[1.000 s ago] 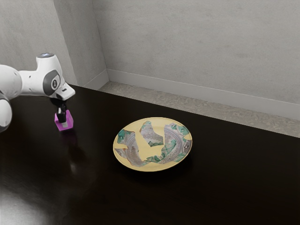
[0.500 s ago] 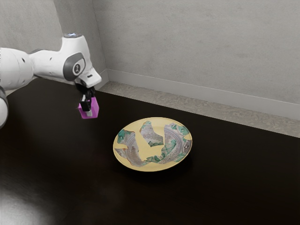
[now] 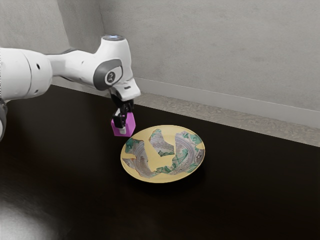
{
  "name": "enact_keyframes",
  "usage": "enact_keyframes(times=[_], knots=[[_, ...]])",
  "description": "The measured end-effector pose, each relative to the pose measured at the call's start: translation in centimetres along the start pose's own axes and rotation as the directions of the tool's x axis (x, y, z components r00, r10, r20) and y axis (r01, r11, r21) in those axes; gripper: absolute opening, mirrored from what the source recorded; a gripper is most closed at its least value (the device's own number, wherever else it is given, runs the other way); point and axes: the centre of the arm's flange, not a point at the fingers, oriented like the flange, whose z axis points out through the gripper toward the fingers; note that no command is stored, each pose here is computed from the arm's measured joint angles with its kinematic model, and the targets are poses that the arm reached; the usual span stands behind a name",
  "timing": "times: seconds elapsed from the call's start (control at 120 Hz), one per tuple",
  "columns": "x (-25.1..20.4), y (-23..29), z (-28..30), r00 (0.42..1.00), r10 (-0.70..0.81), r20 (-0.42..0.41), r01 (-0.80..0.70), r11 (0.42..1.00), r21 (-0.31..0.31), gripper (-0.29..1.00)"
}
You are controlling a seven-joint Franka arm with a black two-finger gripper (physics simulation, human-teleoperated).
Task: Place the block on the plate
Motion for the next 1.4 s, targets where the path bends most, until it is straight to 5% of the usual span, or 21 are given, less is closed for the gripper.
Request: enact_keyframes(times=[0.592,0.858,1.092,1.4], knots=[[11.8,1.8,7.3,0.993,0.117,0.016,-0.117,0.992,-0.048,0.31],[12.6,1.9,7.6,0.994,0.105,0.013,-0.104,0.994,-0.039,0.57],[10.3,1.7,2.6,0.999,0.04,-0.006,-0.04,0.999,0.011,0.66],[-0.8,1.8,-8.0,0.939,-0.345,0.005,0.345,0.939,0.022,0.69]])
